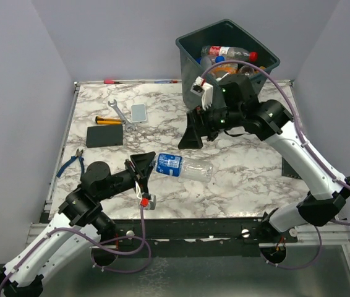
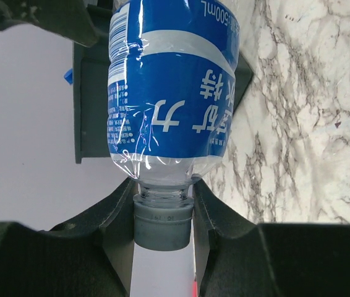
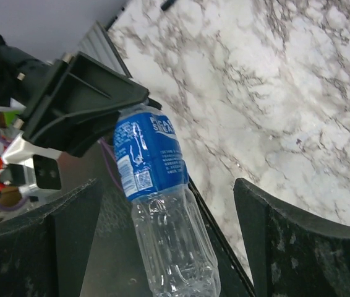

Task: Put the plastic bottles in the bin
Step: Place the plastic bottle in the trash bin.

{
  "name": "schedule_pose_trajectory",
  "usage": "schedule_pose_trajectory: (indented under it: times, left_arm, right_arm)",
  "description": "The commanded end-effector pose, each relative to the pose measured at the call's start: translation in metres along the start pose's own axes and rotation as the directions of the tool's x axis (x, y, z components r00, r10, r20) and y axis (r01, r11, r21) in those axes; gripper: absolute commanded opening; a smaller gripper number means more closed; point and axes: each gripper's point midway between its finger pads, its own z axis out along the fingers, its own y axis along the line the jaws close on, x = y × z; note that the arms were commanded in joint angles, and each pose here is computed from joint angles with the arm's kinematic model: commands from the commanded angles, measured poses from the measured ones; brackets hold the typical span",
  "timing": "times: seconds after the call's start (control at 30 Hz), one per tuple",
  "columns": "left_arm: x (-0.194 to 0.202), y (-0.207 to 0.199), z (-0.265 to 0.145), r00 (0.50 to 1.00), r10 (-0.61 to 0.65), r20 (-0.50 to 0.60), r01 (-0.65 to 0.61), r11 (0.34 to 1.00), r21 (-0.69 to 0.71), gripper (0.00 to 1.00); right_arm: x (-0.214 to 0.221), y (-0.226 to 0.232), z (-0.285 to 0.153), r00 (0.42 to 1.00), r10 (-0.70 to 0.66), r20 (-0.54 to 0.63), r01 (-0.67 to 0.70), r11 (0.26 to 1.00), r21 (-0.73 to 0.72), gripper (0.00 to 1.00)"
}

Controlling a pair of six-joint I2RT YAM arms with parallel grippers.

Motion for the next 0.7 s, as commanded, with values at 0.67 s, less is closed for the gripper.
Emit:
schedule_pose_trajectory:
  times: [0.67]
  left_arm:
    - [-0.003, 0.027, 0.005, 0.993, 0.121, 0.000, -0.121, 0.992, -0.016, 0.00]
  right_arm:
    - [0.072, -0.010, 0.082, 0.944, -0.186, -0.273, 0.192, 0.981, -0.005, 0.88]
